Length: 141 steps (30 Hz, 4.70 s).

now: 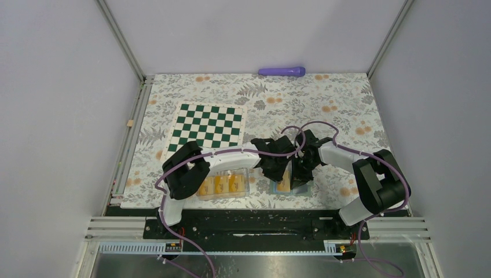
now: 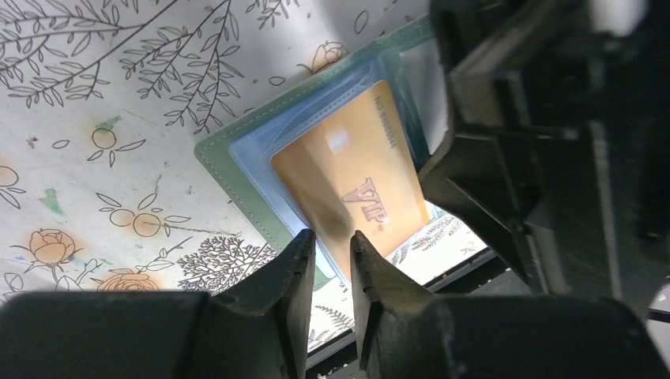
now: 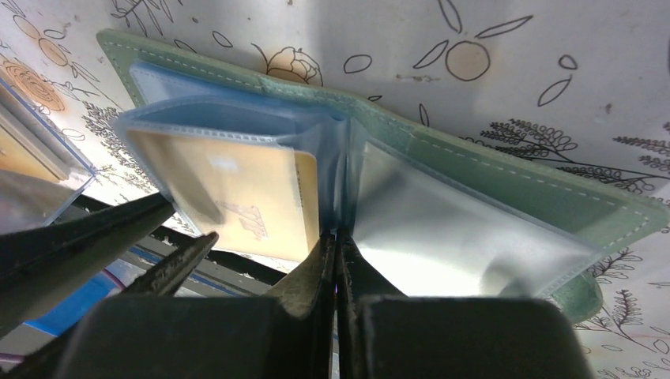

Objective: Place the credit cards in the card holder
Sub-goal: Turn over the card slot in the card holder.

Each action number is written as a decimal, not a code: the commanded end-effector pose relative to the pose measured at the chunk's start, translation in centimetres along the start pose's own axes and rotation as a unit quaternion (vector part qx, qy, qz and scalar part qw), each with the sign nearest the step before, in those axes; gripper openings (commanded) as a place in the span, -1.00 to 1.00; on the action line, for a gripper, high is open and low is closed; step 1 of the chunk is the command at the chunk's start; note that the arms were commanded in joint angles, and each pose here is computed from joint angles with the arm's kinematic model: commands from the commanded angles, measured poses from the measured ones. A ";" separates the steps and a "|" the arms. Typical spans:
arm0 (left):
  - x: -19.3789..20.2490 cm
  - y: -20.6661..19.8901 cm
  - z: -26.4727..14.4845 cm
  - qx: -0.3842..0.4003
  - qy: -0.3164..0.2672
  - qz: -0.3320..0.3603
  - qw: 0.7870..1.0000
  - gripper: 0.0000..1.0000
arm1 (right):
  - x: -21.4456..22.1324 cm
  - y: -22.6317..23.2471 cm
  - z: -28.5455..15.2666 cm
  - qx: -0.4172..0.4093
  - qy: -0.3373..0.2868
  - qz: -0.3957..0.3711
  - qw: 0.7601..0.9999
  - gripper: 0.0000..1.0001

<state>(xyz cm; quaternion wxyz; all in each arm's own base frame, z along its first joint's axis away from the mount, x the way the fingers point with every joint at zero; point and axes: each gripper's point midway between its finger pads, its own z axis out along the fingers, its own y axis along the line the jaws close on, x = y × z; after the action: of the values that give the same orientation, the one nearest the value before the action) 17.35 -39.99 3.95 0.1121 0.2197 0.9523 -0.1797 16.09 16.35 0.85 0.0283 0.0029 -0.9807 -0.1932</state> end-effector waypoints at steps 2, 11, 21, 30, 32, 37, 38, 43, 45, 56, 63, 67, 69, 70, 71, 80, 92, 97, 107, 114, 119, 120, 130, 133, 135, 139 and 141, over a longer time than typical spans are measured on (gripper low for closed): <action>-2.7 -3.8 -2.7 0.045 -0.053 0.028 0.997 -0.51 | 0.2 0.3 0.3 -0.005 0.010 -0.010 1.000 -1.00; -2.8 -4.0 -3.1 0.039 -0.058 0.043 0.997 -0.44 | 0.2 0.3 0.3 -0.005 0.011 -0.010 1.000 -1.00; -3.1 -4.7 -3.6 0.052 -0.067 0.044 0.995 -0.33 | 0.0 0.8 -0.3 -0.015 0.002 -0.011 1.000 -1.00; -3.9 -5.4 -5.0 0.071 -0.092 0.040 0.992 0.04 | 0.1 0.9 -0.3 -0.017 0.003 -0.012 1.000 -1.00; -3.9 -5.4 -5.0 0.072 -0.093 0.041 0.992 0.05 | 0.0 0.9 -0.3 -0.018 0.003 -0.013 1.000 -1.00; -3.7 -5.9 -4.7 0.087 -0.090 0.043 0.991 0.04 | 0.1 0.9 -0.3 -0.018 0.002 -0.012 1.000 -1.00; -3.6 -5.8 -4.5 0.085 -0.088 0.041 0.992 0.04 | 0.1 0.9 -0.3 -0.018 0.003 -0.012 1.000 -1.00; -3.2 -4.2 -3.3 0.063 -0.079 0.017 0.995 0.14 | 0.1 0.8 -0.3 -0.016 0.002 -0.012 1.000 -1.00; -2.9 -3.2 -2.5 0.061 -0.069 -0.003 0.996 0.13 | 0.1 0.8 -0.2 -0.015 0.004 -0.011 1.000 -1.00; -1.8 -0.7 -0.2 0.039 -0.043 -0.033 0.998 0.06 | 0.2 0.8 -0.1 -0.015 0.007 -0.011 1.000 -1.00; -2.1 -2.4 -0.4 0.076 -0.045 -0.020 0.996 -0.28 | 0.2 0.8 0.0 -0.016 0.009 -0.010 1.000 -1.00; -2.3 -3.3 -0.9 0.088 -0.050 -0.010 0.995 -0.65 | 0.2 0.8 0.1 -0.017 0.011 -0.010 1.000 -1.00; -2.6 -3.7 -1.3 0.094 -0.055 -0.007 0.994 -0.72 | 0.3 0.7 0.1 -0.017 0.011 -0.011 1.000 -1.00; -2.6 -3.9 -1.5 0.098 -0.057 -0.005 0.994 -0.73 | 0.2 0.7 0.1 -0.016 0.011 -0.010 1.000 -1.00; -2.7 -4.0 -1.7 0.101 -0.060 -0.005 0.993 -0.74 | 0.2 0.8 0.1 -0.017 0.011 -0.010 1.000 -1.00; -2.2 -1.6 -1.7 0.045 -0.064 -0.028 0.997 -0.23 | 0.2 0.8 0.1 -0.018 0.010 -0.010 1.000 -1.00; -0.5 1.3 0.6 -0.009 -0.030 -0.041 0.999 -0.12 | 0.2 0.9 0.0 -0.019 0.010 -0.010 1.000 -1.00; -0.4 0.8 0.8 0.001 -0.024 -0.033 0.999 -0.09 | 0.2 0.9 0.0 -0.020 0.011 -0.010 1.000 -1.00; -1.8 -2.8 -0.9 0.078 -0.048 -0.018 0.996 -0.58 | 0.3 0.8 0.1 -0.019 0.013 -0.008 1.000 -1.00; -2.7 -4.3 -2.5 0.099 -0.066 -0.006 0.993 -0.65 | 0.3 0.9 0.2 -0.020 0.014 -0.009 1.000 -1.00; -3.1 -4.8 -3.2 0.101 -0.076 0.001 0.992 -0.65 | 0.3 0.8 0.1 -0.020 0.014 -0.009 1.000 -1.00; -3.1 -4.8 -3.3 0.097 -0.077 0.004 0.992 -0.65 | 0.3 0.8 0.1 -0.020 0.014 -0.009 1.000 -1.00; -3.0 -6.2 -3.8 0.117 -0.076 0.021 0.990 -0.60 | 0.2 0.9 0.1 -0.020 0.012 -0.009 1.000 -1.00; -2.8 -6.5 -3.6 0.128 -0.071 0.020 0.989 -0.58 | 0.2 0.9 0.0 -0.019 0.010 -0.009 1.000 -1.00; -2.6 -6.5 -3.2 0.127 -0.066 0.019 0.990 -0.59 | 0.1 1.0 -0.1 -0.020 0.007 -0.010 1.000 -1.00; -2.3 -5.5 -2.7 0.102 -0.059 0.015 0.993 -0.96 | -0.2 1.4 -0.6 -0.027 -0.004 -0.012 1.000 -1.00; -2.3 -4.8 -2.8 0.087 -0.062 0.011 0.994 -1.00 | -0.3 1.8 -1.1 -0.034 -0.013 -0.016 0.999 -1.00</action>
<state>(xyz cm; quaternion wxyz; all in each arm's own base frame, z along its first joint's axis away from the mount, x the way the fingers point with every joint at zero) 16.28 -41.92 5.79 0.1183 0.2126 0.9400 -0.2390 15.58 16.69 1.06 0.0425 0.0036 -0.9776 -0.2063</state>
